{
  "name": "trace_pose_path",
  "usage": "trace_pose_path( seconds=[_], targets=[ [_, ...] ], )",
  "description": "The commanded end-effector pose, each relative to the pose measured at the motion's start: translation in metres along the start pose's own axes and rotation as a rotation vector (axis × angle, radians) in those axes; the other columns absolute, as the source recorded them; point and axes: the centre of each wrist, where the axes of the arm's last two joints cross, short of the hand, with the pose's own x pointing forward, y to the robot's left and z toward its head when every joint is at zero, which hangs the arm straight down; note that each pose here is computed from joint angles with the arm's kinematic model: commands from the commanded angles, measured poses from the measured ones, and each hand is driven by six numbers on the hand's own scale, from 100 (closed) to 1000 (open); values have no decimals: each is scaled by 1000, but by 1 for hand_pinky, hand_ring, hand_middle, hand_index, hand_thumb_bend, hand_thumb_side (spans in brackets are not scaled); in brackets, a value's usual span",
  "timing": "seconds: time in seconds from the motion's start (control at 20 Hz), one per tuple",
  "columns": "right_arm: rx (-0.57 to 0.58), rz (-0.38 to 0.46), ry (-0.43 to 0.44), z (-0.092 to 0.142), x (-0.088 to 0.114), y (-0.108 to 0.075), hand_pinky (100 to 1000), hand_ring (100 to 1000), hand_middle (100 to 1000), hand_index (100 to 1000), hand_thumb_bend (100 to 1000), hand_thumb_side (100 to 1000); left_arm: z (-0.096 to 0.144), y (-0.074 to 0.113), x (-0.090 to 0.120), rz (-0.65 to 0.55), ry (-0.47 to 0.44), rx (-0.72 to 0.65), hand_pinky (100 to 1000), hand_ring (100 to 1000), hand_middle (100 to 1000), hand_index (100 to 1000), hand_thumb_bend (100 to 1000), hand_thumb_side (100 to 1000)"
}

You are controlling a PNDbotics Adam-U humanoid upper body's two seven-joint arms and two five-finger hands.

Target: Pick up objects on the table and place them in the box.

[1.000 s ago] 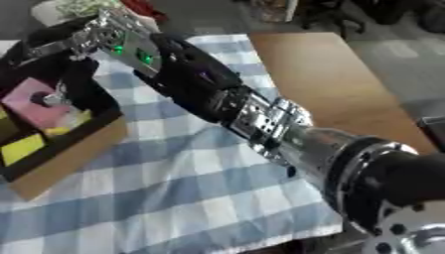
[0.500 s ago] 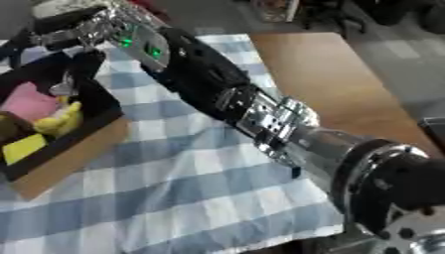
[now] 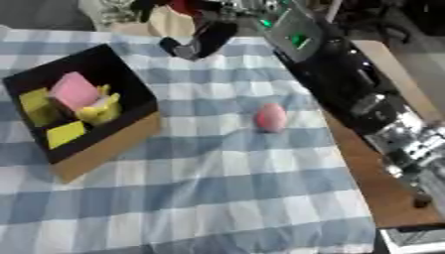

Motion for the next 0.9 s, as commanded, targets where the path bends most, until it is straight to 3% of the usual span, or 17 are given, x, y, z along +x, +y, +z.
trace_pose_path(
  seconds=[0.05,0.45,0.6,0.9],
  targets=[
    [-64,66,10,25,17,-23,959,1000,763,924,100,139,-6,4,4,-23,-17,-18,760,867,799,791,569,511],
    [-90,48,78,64,24,6,958,1000,731,908,100,146,0,8,2,-50,32,-28,763,880,813,792,551,531],
    [-55,53,102,73,22,19,959,1000,729,910,100,100,2,8,2,-54,44,-34,764,884,816,793,545,537],
    [35,97,135,88,10,33,956,1000,750,917,100,101,4,8,1,-55,65,-45,766,890,822,794,538,545]
  ],
)
